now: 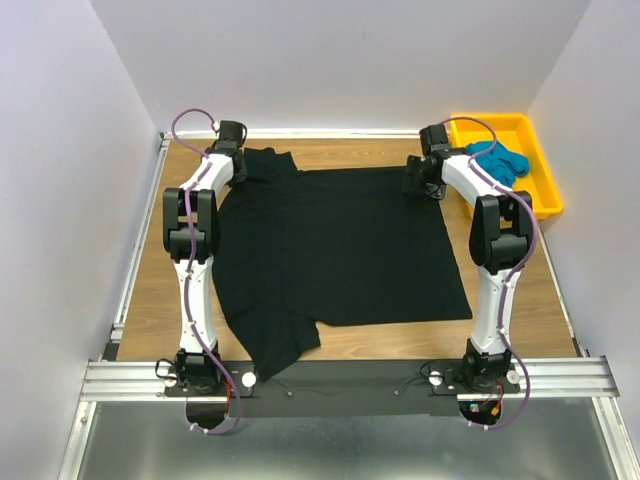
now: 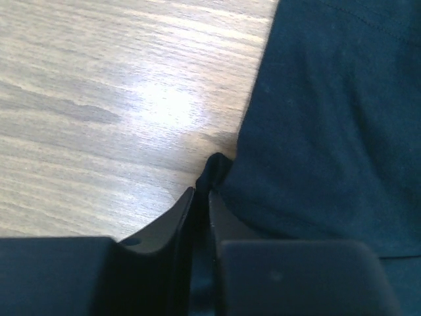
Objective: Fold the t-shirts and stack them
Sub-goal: Fold the tshirt
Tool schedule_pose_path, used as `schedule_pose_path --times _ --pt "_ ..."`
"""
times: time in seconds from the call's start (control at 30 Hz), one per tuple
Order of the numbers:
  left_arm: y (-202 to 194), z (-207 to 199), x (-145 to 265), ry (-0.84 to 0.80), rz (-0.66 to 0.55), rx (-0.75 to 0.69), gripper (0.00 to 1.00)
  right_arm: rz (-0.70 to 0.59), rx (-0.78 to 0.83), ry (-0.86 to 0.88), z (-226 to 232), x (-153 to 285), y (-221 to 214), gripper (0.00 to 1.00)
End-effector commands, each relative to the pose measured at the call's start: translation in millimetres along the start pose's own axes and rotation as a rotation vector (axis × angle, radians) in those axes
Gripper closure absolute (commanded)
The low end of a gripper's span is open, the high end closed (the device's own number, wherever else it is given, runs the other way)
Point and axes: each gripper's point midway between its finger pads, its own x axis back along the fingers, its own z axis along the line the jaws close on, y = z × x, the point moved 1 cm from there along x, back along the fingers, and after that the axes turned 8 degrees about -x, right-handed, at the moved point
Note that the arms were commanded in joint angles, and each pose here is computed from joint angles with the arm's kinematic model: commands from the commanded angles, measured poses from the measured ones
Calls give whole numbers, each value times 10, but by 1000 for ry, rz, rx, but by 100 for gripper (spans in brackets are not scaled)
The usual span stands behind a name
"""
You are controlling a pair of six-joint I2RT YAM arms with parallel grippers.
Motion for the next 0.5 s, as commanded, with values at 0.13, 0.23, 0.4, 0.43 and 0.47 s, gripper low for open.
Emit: schedule_pose_path --times 0.13,0.23,0.4,0.43,0.47 --pt "-213 134 -123 79 63 -54 100 -122 10 -27 10 -198 538 29" --pt "-225 132 -138 74 64 -53 100 -183 -11 -10 2 -202 836 34" --pt "-198 97 -138 60 54 -48 100 -224 -33 16 -46 -406 1113 46" --pt "-180 99 -121 59 50 -50 100 -248 -37 24 -34 -390 1214 47" --pt "-173 103 -116 60 48 -51 100 -240 -43 20 -62 -482 1198 48"
